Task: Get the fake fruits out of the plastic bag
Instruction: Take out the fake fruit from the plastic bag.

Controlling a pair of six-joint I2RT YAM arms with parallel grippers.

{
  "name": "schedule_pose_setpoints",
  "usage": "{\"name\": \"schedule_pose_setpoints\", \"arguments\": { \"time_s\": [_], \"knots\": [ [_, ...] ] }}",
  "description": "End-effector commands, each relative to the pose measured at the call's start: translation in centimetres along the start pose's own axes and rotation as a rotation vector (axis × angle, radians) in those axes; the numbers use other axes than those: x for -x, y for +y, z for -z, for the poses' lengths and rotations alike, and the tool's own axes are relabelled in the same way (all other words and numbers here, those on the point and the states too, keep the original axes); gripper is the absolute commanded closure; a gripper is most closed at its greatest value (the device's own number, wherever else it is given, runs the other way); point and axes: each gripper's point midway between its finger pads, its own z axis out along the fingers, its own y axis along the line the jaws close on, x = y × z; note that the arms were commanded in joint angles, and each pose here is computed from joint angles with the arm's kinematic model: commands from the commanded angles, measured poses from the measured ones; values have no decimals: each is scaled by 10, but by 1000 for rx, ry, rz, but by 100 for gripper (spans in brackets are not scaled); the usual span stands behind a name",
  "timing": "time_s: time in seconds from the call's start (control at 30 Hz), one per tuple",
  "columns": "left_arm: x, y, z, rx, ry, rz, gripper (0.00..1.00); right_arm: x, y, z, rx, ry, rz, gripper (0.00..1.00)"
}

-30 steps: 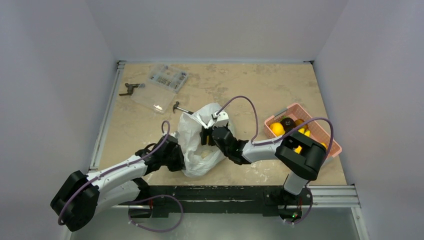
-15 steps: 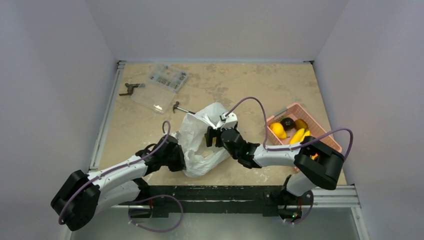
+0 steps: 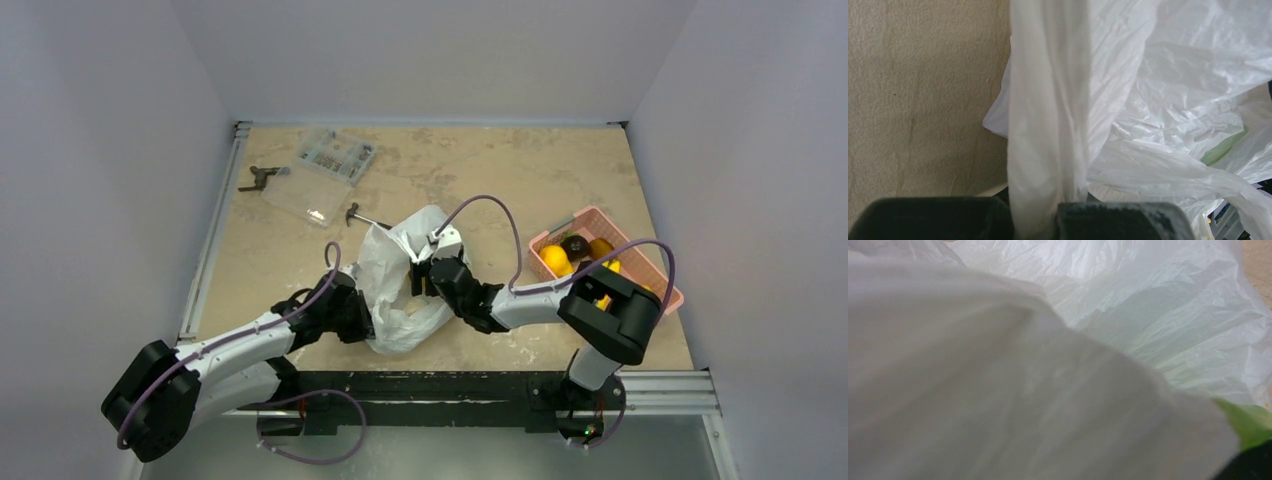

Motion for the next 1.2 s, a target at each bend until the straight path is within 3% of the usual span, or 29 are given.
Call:
{"name": "schedule_pose_setpoints", "arguments": {
  "time_s": [0.0,0.4,0.53,0.63,0.83,0.9,1.03,1.17],
  "knots": [
    [-9,23,-4,66,10,-16,100,25,15,-12,15,-67,-8,28],
    [-12,23,-3,54,17,-30,100,19,21,-41,52,-38,-57,29],
    [-12,23,-1,54,15,-42,100,14,27,-41,108,-26,-66,41],
    [-6,22,3,54,-21,-51,100,13,30,-33,142,-18,-65,43],
    [8,8,16,-9,-111,-41,100,23,31,-20,160,-14,-78,68],
    [11,7,19,-18,-136,-35,90,27,29,-15,154,-18,-69,70],
    [15,9,23,-42,-189,-14,60,35,29,-5,166,-27,-63,82],
    [17,14,34,-18,-217,-15,41,42,27,3,168,-37,-62,86]
  ]
}}
